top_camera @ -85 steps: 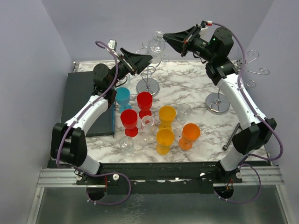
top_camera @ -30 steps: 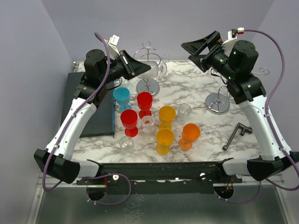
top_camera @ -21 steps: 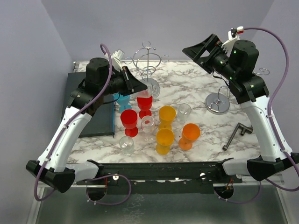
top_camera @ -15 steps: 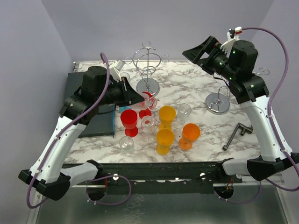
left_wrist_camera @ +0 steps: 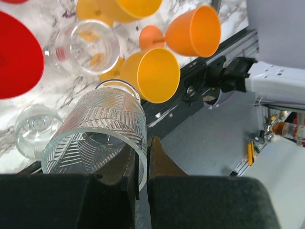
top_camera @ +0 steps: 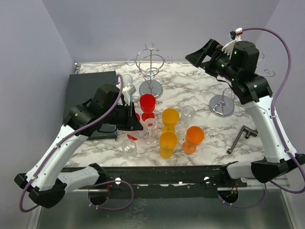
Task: Take the wine glass off the wine glass rack
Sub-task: Place the wine glass at the center of the board.
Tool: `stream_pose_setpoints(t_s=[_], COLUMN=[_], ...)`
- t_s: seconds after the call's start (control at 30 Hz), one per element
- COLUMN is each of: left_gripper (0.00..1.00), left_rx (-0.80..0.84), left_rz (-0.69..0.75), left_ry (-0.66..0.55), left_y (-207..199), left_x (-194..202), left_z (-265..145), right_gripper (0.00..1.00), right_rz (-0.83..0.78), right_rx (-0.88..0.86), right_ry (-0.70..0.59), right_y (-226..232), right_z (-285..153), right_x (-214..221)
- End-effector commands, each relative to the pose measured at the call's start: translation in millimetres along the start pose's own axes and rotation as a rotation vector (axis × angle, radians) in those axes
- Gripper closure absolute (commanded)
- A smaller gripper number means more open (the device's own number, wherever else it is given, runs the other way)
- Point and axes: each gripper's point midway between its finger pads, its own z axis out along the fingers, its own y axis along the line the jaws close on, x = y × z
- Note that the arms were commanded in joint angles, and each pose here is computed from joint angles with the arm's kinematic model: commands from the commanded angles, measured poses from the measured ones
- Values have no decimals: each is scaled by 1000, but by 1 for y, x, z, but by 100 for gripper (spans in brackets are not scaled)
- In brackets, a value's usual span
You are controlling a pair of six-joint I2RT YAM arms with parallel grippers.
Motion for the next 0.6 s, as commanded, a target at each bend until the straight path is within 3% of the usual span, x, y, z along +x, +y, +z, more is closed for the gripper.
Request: stream_pose_setpoints(t_s=[0.0,0.57], left_gripper=[100,100], left_rx=[-28,-278], left_rz=[55,201], left_ry=[23,133], left_y=[3,16], left_x=[13,67], left_z=[-2,64], right_gripper=[0,0], right_rz=[-23,-37], right_rx=[26,70], right_ry=[-17,-27], right_y=[-5,-15], right_z=[-4,-5], right_x=[-3,-3])
